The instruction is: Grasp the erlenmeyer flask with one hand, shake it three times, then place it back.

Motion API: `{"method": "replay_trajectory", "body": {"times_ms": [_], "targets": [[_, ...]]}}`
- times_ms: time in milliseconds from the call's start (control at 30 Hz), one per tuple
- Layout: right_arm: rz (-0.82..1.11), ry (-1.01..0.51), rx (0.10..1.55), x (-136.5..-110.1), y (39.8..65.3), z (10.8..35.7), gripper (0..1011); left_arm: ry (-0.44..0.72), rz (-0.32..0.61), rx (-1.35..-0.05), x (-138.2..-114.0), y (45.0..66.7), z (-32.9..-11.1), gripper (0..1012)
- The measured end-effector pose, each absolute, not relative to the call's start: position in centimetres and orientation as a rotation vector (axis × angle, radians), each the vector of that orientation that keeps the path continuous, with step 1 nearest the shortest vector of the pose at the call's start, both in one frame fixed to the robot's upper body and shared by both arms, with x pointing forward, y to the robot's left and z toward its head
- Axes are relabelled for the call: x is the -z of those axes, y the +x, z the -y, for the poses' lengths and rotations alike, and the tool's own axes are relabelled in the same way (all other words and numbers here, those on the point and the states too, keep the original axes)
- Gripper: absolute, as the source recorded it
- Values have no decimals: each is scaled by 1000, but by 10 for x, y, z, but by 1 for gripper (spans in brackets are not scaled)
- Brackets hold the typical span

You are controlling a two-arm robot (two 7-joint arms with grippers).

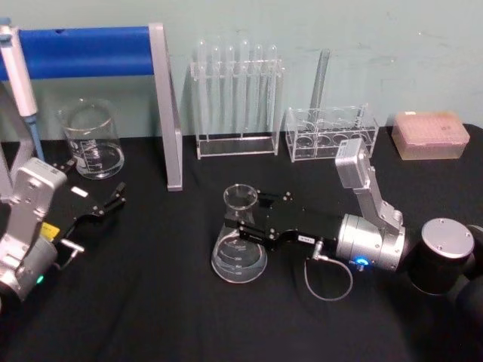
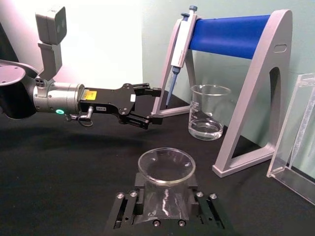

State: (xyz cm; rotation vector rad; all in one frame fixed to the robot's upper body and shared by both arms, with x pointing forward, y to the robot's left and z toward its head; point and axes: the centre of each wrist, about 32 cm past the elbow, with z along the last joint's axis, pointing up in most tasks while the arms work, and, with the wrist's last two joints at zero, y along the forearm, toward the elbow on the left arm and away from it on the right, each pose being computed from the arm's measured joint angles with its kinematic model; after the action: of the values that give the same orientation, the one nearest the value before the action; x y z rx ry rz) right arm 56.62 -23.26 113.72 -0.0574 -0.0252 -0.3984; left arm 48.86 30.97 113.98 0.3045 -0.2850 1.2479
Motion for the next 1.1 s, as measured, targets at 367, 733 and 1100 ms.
{"method": "replay_trajectory", "body": {"times_ms": [367,733,1100], "targets": [[25,-57,399,-1137,566,233,452,305,285,-1248,-1140,489,-310,1001],[10,-29,407,-1142,563,233,453,304,285,-1248,-1140,489,-310,1001],[49,17,572,-1172,541,229,452,304,285,-1248,-1140,489,-310,1001]]}}
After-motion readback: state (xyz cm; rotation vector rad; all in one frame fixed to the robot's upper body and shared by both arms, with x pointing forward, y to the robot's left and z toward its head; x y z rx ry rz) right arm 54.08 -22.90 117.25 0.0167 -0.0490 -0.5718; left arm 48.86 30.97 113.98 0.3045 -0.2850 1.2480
